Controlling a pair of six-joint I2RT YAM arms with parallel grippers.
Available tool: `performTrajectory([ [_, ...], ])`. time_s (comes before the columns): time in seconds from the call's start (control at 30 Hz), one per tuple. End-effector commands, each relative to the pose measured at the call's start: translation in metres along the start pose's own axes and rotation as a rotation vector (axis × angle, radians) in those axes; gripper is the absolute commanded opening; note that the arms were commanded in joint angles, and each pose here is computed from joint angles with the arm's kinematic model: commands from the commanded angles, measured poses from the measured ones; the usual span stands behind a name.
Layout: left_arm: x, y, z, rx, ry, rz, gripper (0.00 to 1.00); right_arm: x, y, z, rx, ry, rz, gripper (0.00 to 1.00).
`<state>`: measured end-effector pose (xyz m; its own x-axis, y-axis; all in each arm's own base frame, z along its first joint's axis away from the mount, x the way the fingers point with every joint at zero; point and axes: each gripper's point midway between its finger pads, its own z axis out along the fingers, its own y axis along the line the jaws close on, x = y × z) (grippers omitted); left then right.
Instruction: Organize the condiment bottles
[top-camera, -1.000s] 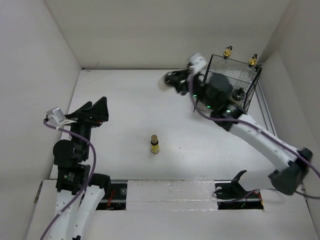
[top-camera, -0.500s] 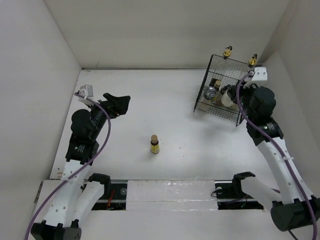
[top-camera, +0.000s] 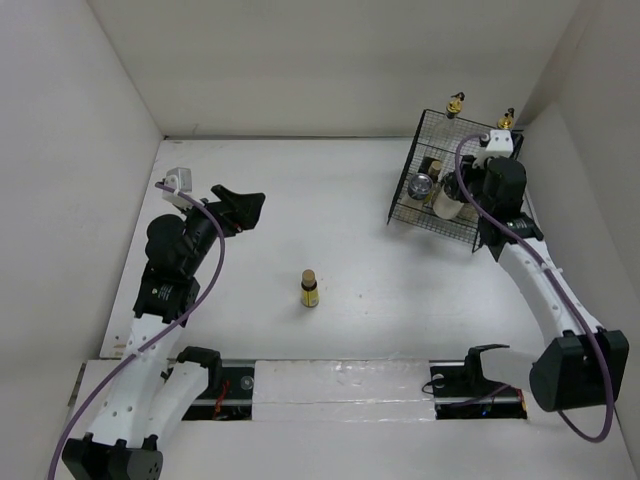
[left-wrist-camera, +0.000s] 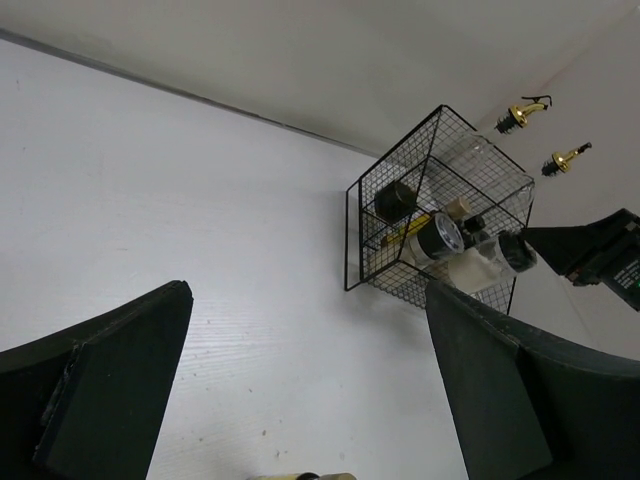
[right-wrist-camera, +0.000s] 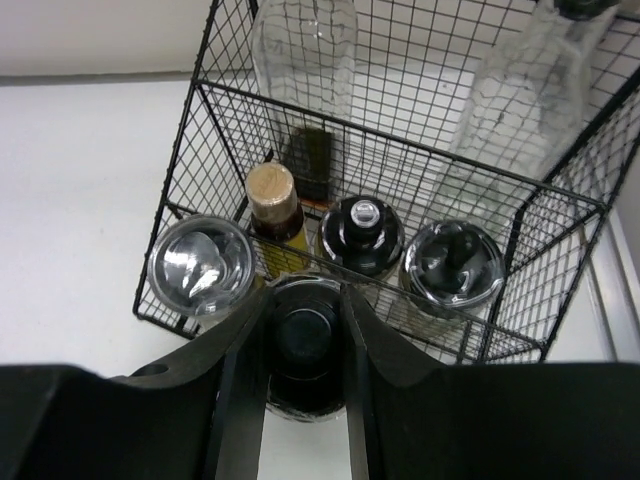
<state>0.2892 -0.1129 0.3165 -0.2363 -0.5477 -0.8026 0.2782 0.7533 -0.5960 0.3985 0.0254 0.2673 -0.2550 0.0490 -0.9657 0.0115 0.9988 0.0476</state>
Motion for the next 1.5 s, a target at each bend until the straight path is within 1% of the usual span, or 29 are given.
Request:
performTrajectory([
  [0.0, -0.021, -0.018, -0.003, 0.05, -0.053, 0.027, 0.99, -0.061, 0.003, 0.008, -0.012, -0.191, 0.039, 0.0],
  [0.07, -0.023, -0.019, -0.004, 0.049, -0.053, 0.036, 0.99, -0.063, 0.002, 0.012, -0.004, -0.203, 0.041, 0.0],
  [0.1, -0.023, -0.019, -0.004, 0.049, -0.053, 0.036, 0.99, -0.05, 0.002, 0.019, -0.002, -0.179, 0.039, 0.0],
  [0.13, -0.023, -0.019, -0.004, 0.049, -0.053, 0.036, 0.99, -0.058, 0.0, 0.019, 0.008, -0.213, 0.043, 0.0],
  [0.27, -0.023, -0.019, -0.004, 0.049, -0.053, 0.036, 0.99, -0.036, -0.004, 0.033, 0.036, -0.164, 0.049, 0.0],
  [0.3, -0.023, -0.019, -0.004, 0.049, -0.053, 0.036, 0.99, -0.04, -0.006, 0.033, 0.048, -0.181, 0.052, 0.0],
  [0.43, -0.024, -0.021, -0.004, 0.056, -0.059, 0.038, 0.99, -0.032, -0.015, 0.039, 0.086, -0.161, 0.053, 0.0],
  [0.53, -0.024, -0.022, -0.004, 0.064, -0.055, 0.039, 0.99, -0.016, -0.012, 0.048, 0.069, -0.113, 0.046, 0.0],
  [0.63, -0.023, -0.019, -0.004, 0.045, -0.054, 0.036, 0.99, 0.014, -0.015, 0.054, 0.084, -0.049, 0.054, 0.0],
  [0.67, -0.023, -0.019, -0.004, 0.045, -0.054, 0.036, 0.99, 0.025, -0.015, 0.057, 0.086, -0.025, 0.052, 0.03],
  [0.73, -0.024, -0.022, -0.004, 0.06, -0.055, 0.038, 0.99, 0.031, -0.014, 0.06, 0.078, -0.009, 0.05, 0.07],
  [0.77, -0.024, -0.022, -0.004, 0.06, -0.055, 0.038, 0.99, 0.031, -0.013, 0.061, 0.078, -0.009, 0.059, 0.1],
  [0.83, -0.024, -0.022, -0.004, 0.06, -0.055, 0.038, 0.99, 0.031, -0.013, 0.061, 0.078, -0.009, 0.059, 0.19],
  [0.87, -0.024, -0.022, -0.004, 0.06, -0.055, 0.038, 0.99, 0.033, -0.014, 0.06, 0.079, 0.0, 0.058, 0.26],
  [0.9, -0.024, -0.022, -0.004, 0.06, -0.055, 0.038, 0.99, 0.025, -0.013, 0.057, 0.078, -0.01, 0.059, 0.44],
  [0.93, -0.025, -0.02, -0.004, 0.05, -0.062, 0.037, 0.99, 0.022, -0.015, 0.052, 0.09, -0.016, 0.06, 0.51],
  [1.0, -0.026, -0.018, -0.006, 0.035, -0.067, 0.036, 0.99, 0.001, -0.015, 0.037, 0.086, -0.051, 0.064, 0.61],
  [1.03, -0.027, -0.018, -0.005, 0.035, -0.067, 0.036, 0.99, -0.008, -0.015, 0.031, 0.084, -0.077, 0.067, 0.72],
  [1.1, -0.025, -0.017, -0.005, 0.03, -0.06, 0.034, 0.99, -0.025, -0.005, 0.016, 0.056, -0.12, 0.057, 0.8],
  [1.17, -0.025, -0.015, -0.006, 0.022, -0.065, 0.034, 0.99, -0.049, 0.008, -0.009, 0.001, -0.187, 0.037, 0.82],
  [1.2, -0.025, -0.015, -0.003, 0.019, -0.061, 0.033, 0.99, -0.055, 0.033, -0.018, -0.095, -0.205, 0.018, 0.8],
  [1.23, -0.025, -0.015, -0.003, 0.019, -0.061, 0.033, 0.99, -0.053, 0.047, -0.025, -0.154, -0.208, -0.001, 0.77],
  [1.27, -0.025, -0.016, -0.004, 0.027, -0.056, 0.034, 0.99, -0.05, 0.064, -0.034, -0.225, -0.212, -0.03, 0.54],
  [1.3, -0.024, -0.016, -0.004, 0.027, -0.056, 0.034, 0.99, -0.043, 0.09, -0.043, -0.35, -0.201, -0.054, 0.35],
  [1.33, -0.024, -0.016, -0.004, 0.027, -0.056, 0.034, 0.99, -0.031, 0.124, -0.054, -0.469, -0.178, -0.072, 0.18],
  [1.37, -0.024, -0.016, -0.004, 0.027, -0.056, 0.034, 0.99, -0.014, 0.142, -0.062, -0.544, -0.151, -0.093, 0.07],
  [1.4, -0.026, -0.015, -0.003, 0.017, -0.063, 0.033, 0.99, 0.0, 0.162, -0.071, -0.62, -0.125, -0.106, 0.0],
  [1.43, -0.026, -0.015, -0.003, 0.017, -0.063, 0.033, 0.99, 0.011, 0.199, -0.097, -0.766, -0.126, -0.137, 0.0],
  [1.47, -0.026, -0.015, -0.003, 0.017, -0.063, 0.033, 0.99, 0.028, 0.214, -0.107, -0.82, -0.111, -0.158, 0.01],
])
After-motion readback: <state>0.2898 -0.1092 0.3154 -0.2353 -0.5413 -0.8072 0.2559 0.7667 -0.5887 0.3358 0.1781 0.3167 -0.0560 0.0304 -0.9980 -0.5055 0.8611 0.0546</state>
